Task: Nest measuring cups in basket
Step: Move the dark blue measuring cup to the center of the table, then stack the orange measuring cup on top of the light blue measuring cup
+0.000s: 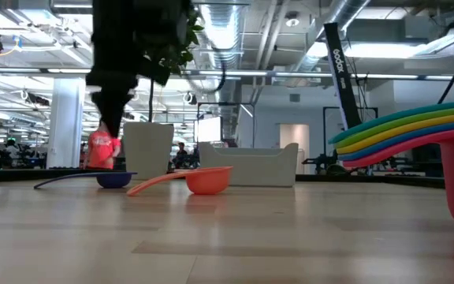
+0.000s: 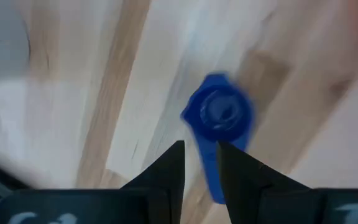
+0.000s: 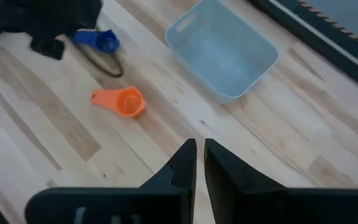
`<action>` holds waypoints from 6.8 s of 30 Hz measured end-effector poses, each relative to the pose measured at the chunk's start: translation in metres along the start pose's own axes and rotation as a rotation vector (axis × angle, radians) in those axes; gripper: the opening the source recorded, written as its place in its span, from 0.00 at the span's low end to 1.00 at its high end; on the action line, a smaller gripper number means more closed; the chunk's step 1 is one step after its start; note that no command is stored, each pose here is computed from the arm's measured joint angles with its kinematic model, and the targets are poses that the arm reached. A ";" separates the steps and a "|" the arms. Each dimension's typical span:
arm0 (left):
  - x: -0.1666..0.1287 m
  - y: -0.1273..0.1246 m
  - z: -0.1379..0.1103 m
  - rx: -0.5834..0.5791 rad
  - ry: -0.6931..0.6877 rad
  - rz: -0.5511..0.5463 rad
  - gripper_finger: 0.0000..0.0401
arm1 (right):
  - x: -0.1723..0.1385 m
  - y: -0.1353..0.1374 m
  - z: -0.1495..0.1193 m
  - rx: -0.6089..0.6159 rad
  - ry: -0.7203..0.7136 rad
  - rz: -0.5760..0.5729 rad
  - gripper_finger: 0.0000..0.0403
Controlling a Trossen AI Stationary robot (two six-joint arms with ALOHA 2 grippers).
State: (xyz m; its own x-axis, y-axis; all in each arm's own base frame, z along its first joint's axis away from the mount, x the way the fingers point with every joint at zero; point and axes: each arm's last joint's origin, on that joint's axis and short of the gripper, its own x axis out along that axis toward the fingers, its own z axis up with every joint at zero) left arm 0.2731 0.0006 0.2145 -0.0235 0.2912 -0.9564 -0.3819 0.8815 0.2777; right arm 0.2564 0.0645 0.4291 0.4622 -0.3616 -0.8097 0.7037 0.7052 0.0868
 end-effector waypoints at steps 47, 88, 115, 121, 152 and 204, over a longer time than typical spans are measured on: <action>0.043 -0.062 -0.023 0.002 -0.150 -0.361 0.00 | 0.010 0.014 -0.006 -0.005 0.027 -0.014 0.14; -0.042 -0.158 0.126 0.207 -0.341 -0.337 0.00 | -0.002 0.025 -0.027 -0.134 0.128 0.083 0.14; 0.020 -0.118 0.118 0.325 -0.088 -0.037 0.00 | -0.086 -0.012 -0.019 -0.066 -0.240 0.223 0.14; 0.025 -0.119 0.120 0.354 -0.085 -0.048 0.00 | -0.094 -0.019 -0.021 -0.062 -0.245 0.256 0.14; 0.011 -0.134 0.163 0.156 -0.498 -0.405 0.00 | -0.094 -0.018 -0.021 -0.067 -0.242 0.260 0.14; -0.069 0.001 -0.139 0.007 -0.680 -0.383 0.00 | 0.118 0.092 -0.017 -0.239 0.264 -0.143 0.14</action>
State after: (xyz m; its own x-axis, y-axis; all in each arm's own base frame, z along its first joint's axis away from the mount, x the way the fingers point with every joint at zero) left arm 0.1455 -0.0702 0.2680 0.6812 0.1283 -0.7207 -0.2431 0.9683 -0.0574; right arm 0.3670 0.0971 0.3317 0.1920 -0.3189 -0.9281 0.5912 0.7924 -0.1500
